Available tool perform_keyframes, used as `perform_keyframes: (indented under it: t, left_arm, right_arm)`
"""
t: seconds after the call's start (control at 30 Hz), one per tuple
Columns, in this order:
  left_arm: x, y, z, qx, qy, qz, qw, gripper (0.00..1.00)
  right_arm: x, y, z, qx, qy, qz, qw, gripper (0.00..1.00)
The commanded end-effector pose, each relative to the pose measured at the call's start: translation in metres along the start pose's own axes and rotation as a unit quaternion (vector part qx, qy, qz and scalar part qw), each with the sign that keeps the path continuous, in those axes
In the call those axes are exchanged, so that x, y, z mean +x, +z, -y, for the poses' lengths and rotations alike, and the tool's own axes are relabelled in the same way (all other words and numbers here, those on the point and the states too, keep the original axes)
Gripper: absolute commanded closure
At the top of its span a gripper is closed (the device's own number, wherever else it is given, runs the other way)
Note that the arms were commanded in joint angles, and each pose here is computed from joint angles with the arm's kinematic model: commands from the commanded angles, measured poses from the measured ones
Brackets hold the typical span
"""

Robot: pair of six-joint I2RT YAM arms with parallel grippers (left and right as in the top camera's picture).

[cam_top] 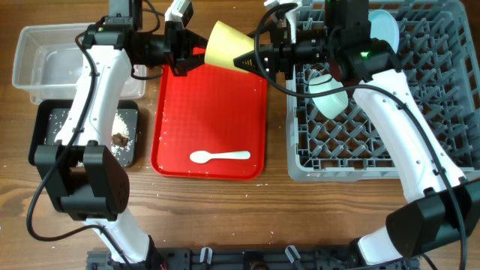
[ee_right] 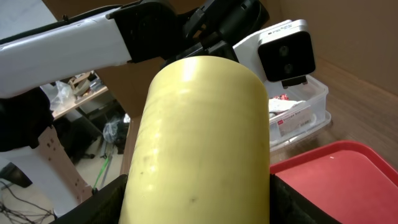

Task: Sort waste into correct bins and load items into the dishwasher rack
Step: 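Hold the yellow cup with both grippers above the red tray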

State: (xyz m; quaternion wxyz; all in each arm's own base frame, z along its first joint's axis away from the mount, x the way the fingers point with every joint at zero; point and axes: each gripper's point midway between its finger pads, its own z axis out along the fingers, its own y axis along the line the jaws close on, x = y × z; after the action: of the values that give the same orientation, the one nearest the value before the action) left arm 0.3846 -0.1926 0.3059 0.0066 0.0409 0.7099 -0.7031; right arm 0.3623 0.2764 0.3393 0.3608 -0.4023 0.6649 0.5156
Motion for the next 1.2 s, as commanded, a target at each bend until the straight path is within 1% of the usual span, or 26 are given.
perform_keyframes:
  t: [0.0, 0.1, 0.17, 0.4, 0.63, 0.77, 0.8, 0.83, 0.87, 0.9, 0.93, 1.03, 1.17]
  left_arm:
    - [0.006, 0.004, 0.014, 0.009, 0.016, -0.009, 1.000, 0.96]
    - [0.006, 0.004, 0.014, 0.009, 0.016, -0.009, 1.000, 0.96]
    - [0.006, 0.004, 0.014, 0.009, 0.016, -0.009, 1.000, 0.96]
    - [0.006, 0.004, 0.014, 0.009, 0.016, -0.009, 1.000, 0.96]
    - [0.006, 0.004, 0.014, 0.009, 0.016, -0.009, 1.000, 0.95]
    - [0.006, 0.005, 0.015, 0.009, 0.018, -0.009, 1.000, 0.96]
    - [0.006, 0.005, 0.015, 0.009, 0.018, -0.009, 1.000, 0.96]
    - [0.006, 0.005, 0.015, 0.009, 0.018, -0.009, 1.000, 0.96]
    - [0.006, 0.005, 0.015, 0.009, 0.018, -0.009, 1.000, 0.96]
    - [0.006, 0.005, 0.015, 0.009, 0.016, -0.009, 1.000, 0.96]
    - [0.006, 0.005, 0.015, 0.009, 0.015, -0.009, 1.000, 0.96]
    - [0.006, 0.005, 0.015, 0.009, 0.015, -0.009, 1.000, 0.96]
    - [0.006, 0.005, 0.014, 0.009, 0.015, -0.009, 1.000, 0.96]
  right_arm:
    - [0.003, 0.008, -0.017, -0.050, -0.009, -0.002, 0.999, 0.42]
    - [0.001, -0.002, -0.017, -0.064, -0.006, 0.006, 0.998, 0.43]
    - [-0.001, -0.014, -0.014, -0.069, 0.000, 0.014, 0.998, 0.46]
    - [0.001, -0.038, 0.004, -0.042, 0.030, 0.022, 0.998, 0.46]
    - [0.003, -0.045, 0.008, -0.035, 0.045, 0.024, 0.998, 0.46]
    - [0.004, -0.043, 0.005, -0.042, 0.051, 0.021, 0.998, 0.45]
    - [0.004, -0.040, 0.003, -0.045, 0.049, 0.020, 0.998, 0.43]
    - [0.005, -0.036, 0.000, -0.049, 0.045, 0.017, 0.998, 0.31]
    - [0.006, -0.034, 0.001, -0.045, 0.045, 0.015, 0.998, 0.27]
    - [0.007, -0.031, 0.004, -0.033, 0.046, 0.011, 0.998, 0.21]
    - [0.007, -0.031, 0.007, -0.026, 0.049, 0.009, 0.998, 0.10]
    - [0.007, -0.031, 0.008, -0.022, 0.046, 0.010, 0.999, 0.06]
    - [0.004, -0.031, 0.008, -0.022, 0.036, 0.013, 0.999, 0.06]
